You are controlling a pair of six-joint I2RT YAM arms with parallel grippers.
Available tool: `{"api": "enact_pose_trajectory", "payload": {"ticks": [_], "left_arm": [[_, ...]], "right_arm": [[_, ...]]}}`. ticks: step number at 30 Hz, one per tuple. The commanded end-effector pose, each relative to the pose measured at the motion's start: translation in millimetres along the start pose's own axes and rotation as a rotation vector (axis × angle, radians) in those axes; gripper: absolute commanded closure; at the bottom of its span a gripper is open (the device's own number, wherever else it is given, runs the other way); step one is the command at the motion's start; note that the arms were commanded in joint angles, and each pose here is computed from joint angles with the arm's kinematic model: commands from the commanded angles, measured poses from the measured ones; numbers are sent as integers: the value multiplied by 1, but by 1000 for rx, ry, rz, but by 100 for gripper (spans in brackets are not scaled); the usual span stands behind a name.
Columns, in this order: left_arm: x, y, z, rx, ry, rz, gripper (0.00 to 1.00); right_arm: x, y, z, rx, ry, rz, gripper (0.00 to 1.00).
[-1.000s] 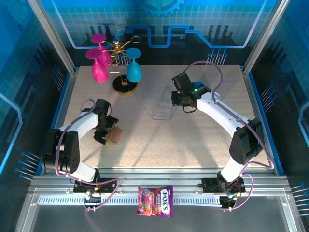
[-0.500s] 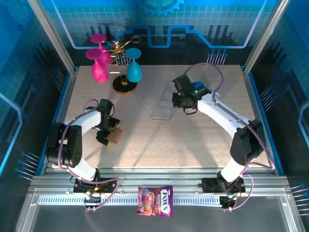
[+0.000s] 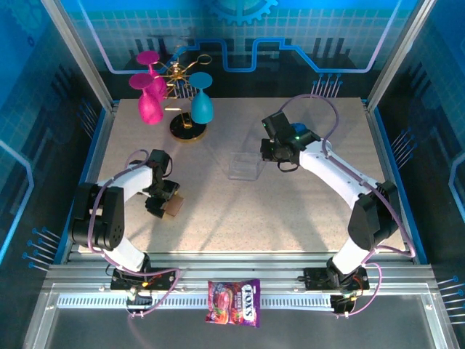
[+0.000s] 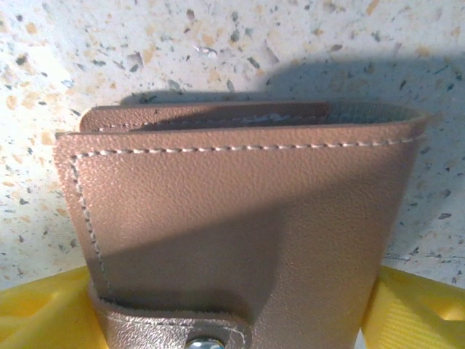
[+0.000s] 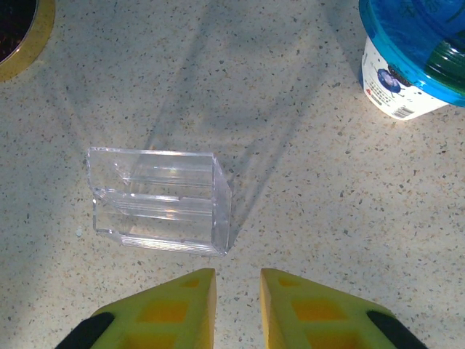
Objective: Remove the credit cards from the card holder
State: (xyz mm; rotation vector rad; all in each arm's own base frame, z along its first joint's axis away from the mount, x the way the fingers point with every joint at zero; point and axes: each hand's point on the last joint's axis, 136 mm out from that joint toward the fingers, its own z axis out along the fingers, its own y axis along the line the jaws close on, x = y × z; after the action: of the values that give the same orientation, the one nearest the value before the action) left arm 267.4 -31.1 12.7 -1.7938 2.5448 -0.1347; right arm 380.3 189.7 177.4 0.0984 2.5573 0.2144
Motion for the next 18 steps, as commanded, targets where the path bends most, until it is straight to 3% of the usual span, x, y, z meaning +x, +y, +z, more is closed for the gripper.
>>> {"api": "enact_pose_trajectory", "payload": {"ticks": [1, 8, 18], "left_arm": [[4, -4, 5, 10, 19, 47, 22], [27, -25, -19, 81, 5, 244, 24], [124, -47, -44, 131, 21, 659, 23]], "right_arm": [[-6, -7, -12, 3, -35, 9, 76], [-3, -9, -15, -8, -31, 18, 76], [7, -30, -21, 20, -32, 42, 76]]}}
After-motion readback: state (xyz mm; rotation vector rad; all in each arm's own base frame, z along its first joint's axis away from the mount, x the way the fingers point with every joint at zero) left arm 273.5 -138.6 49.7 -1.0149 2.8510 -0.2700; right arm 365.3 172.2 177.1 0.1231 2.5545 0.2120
